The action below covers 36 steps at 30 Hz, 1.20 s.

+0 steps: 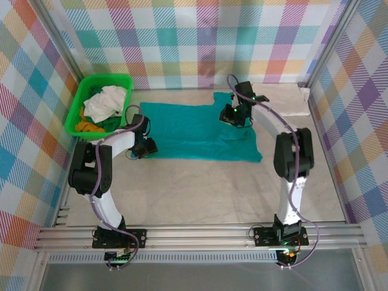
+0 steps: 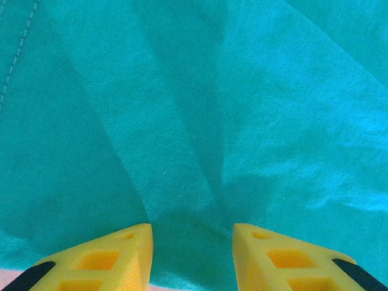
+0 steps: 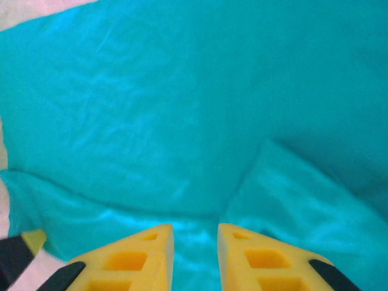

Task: Fold and stack the t-shirts

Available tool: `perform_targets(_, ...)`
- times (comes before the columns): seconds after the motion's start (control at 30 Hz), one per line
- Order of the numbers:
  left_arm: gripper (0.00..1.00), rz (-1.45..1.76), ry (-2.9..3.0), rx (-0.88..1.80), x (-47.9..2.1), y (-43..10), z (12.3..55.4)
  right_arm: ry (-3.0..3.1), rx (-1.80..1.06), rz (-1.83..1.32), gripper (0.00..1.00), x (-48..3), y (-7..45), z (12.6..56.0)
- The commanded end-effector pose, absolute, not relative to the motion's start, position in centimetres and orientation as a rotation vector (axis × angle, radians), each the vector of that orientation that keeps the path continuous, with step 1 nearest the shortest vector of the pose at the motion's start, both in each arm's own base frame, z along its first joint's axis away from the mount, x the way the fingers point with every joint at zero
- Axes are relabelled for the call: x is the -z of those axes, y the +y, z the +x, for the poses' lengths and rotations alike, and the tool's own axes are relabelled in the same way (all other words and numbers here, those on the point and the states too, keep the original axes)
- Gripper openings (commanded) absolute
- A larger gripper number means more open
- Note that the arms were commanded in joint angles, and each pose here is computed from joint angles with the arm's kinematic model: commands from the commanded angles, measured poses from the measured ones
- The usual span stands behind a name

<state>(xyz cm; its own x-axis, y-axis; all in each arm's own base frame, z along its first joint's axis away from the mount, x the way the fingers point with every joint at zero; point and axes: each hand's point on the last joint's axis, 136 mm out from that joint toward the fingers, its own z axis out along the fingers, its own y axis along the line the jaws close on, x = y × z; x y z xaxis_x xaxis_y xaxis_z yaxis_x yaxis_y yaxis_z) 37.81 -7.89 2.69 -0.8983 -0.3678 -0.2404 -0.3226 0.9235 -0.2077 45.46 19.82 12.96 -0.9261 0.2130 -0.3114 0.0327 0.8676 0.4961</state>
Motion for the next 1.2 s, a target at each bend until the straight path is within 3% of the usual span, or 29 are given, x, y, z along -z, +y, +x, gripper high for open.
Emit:
perform_targets(0.0,0.4,-0.492,2.79,0.215,-3.6,-7.8,37.7,2.636,-0.748,0.3,0.3,-13.9,18.0,42.8)
perform_targets(0.03,0.4,-0.493,2.791,0.217,-3.5,-7.8,37.9,2.64,-0.772,0.372,0.34,-13.1,16.9,42.1)
perform_targets(0.2,0.39,-0.493,2.8,0.249,-2.9,-8.3,38.2,2.631,-0.815,0.617,0.33,-9.8,12.2,40.7)
perform_targets(0.53,0.39,-0.497,2.8,0.241,-2.9,-8.2,37.7,2.634,-0.868,0.737,0.4,-6.3,11.6,43.4)
perform_targets(0.73,0.39,-0.497,2.8,0.213,-3.1,-7.7,37.2,2.615,-0.854,0.766,0.36,-4.9,11.3,45.3)
perform_targets(0.93,0.39,-0.497,2.8,0.198,-3.2,-7.5,37.0,2.597,-0.829,0.745,0.11,-5.4,11.0,46.6)
perform_targets(1.07,0.39,-0.501,2.801,0.198,-3.1,-7.5,37.0,2.588,-0.787,0.713,0.01,-5.8,10.6,47.7)
perform_targets(1.17,0.39,-0.5,2.803,0.209,-2.9,-7.7,37.1,2.587,-0.806,0.68,0.0,-6.3,11.0,48.6)
